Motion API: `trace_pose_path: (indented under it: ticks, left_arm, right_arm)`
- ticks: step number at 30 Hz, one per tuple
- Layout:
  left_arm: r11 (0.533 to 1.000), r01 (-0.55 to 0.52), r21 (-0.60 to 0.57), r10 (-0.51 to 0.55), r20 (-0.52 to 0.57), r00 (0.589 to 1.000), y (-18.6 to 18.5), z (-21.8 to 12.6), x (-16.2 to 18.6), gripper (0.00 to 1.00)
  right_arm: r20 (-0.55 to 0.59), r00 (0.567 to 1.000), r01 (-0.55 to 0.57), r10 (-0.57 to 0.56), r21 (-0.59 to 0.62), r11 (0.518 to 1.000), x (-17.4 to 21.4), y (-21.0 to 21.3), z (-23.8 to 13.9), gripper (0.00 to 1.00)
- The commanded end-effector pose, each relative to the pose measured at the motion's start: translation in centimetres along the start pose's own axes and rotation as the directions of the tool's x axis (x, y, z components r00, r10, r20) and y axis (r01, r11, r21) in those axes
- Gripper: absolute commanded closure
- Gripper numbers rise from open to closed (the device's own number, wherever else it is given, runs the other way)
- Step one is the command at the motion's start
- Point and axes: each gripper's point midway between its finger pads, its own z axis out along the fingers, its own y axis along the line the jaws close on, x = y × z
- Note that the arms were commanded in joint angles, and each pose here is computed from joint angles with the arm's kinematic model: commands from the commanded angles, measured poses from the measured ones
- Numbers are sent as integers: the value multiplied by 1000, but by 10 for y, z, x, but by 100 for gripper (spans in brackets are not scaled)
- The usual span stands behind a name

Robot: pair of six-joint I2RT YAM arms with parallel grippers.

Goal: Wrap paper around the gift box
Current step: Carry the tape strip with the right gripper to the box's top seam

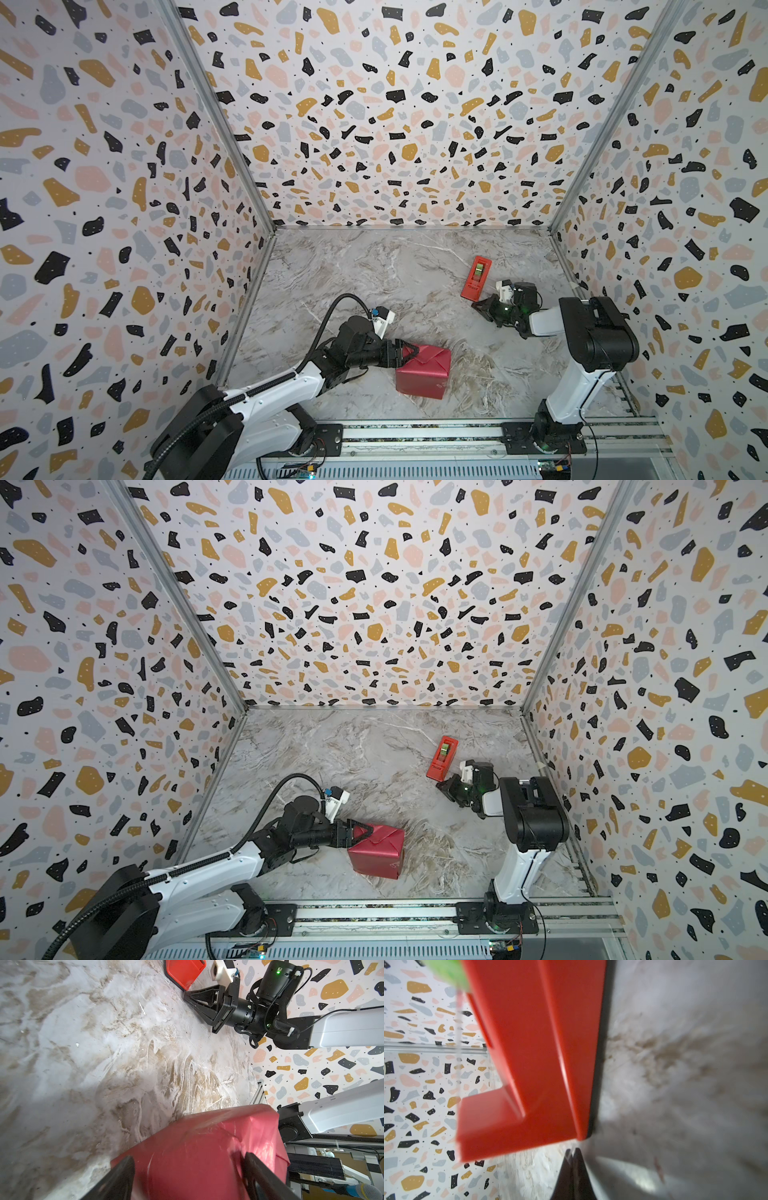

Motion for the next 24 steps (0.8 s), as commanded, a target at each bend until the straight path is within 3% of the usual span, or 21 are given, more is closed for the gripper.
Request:
trace_pose_path:
  ticks: [1, 5, 11, 17, 24]
  left_arm:
    - [963, 71, -260, -126, -202, 971, 68, -9, 72, 19]
    - [961, 71, -266, -127, -199, 972, 70, -9, 72, 18]
    - [960, 63, -272, -121, -200, 972, 70, -9, 71, 19]
    - [959, 60, -278, -119, -199, 973, 72, -10, 71, 19]
    - [959, 58, -276, -116, -199, 973, 72, -9, 71, 18]
  right_arm:
    - [-3, 991, 130, -131, -106, 986, 9, 54, -29, 100]
    - [-22, 950, 301, -313, -215, 929, 54, 123, -67, 100]
    - [-95, 871, 407, -483, -412, 815, 150, 190, -99, 100]
    - [-198, 799, 425, -568, -482, 766, 216, 204, -100, 100]
    - [-255, 752, 446, -607, -482, 754, 237, 204, -86, 100]
